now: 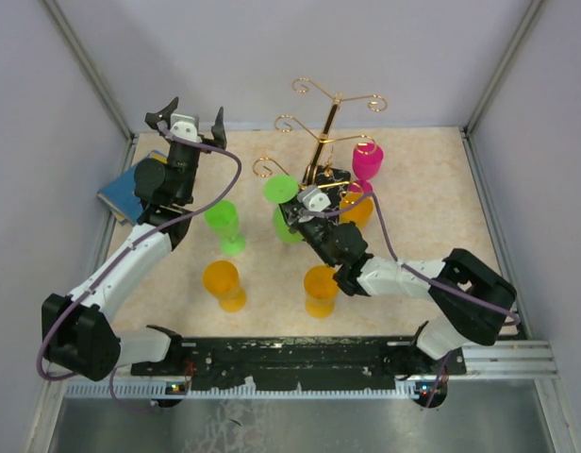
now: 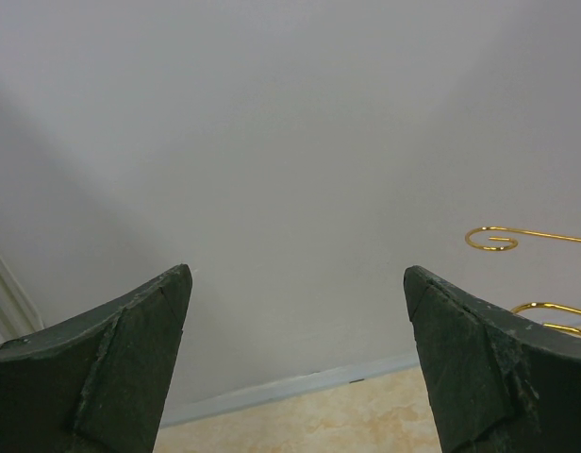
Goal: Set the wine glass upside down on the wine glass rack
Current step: Turn the wine glass upside down at the wine rack.
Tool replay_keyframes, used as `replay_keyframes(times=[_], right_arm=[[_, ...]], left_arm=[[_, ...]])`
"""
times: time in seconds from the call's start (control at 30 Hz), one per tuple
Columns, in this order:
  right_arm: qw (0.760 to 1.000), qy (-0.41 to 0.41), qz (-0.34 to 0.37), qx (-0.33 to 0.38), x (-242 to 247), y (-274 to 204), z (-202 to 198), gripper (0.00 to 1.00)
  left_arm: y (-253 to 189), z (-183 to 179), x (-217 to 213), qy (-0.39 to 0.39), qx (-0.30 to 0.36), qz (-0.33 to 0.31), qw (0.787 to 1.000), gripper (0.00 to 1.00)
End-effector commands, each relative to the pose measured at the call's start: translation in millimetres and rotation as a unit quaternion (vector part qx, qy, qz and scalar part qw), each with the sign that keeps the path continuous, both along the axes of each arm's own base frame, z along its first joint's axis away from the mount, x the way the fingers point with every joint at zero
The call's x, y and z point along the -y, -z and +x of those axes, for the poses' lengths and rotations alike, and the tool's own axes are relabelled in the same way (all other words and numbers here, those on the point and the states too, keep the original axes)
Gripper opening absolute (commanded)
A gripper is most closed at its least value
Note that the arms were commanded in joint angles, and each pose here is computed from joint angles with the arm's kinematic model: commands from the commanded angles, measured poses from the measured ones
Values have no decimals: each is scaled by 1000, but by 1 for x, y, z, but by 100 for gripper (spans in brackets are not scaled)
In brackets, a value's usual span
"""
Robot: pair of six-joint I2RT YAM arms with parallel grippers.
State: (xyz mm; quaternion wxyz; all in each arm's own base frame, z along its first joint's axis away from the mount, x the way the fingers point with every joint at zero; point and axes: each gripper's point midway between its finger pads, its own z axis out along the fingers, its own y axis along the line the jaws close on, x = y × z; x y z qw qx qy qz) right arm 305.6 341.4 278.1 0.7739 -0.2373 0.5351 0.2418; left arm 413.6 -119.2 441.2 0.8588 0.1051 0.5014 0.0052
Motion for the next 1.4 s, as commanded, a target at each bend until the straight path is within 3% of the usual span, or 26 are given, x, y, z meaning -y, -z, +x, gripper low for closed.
replay_keyframes(times=[0.0, 0.8, 1.37], right_arm=[[998, 16, 51, 42, 10, -46, -8, 1], [994, 30, 95, 54, -19, -65, 24, 2], [987, 113, 112, 17, -6, -46, 56, 4]], left_arm=[[-14, -5, -7, -10, 22, -3, 1000, 99], [-15, -12, -16, -27, 27, 3, 999, 99], [-10, -11, -17, -28, 22, 7, 999, 99]])
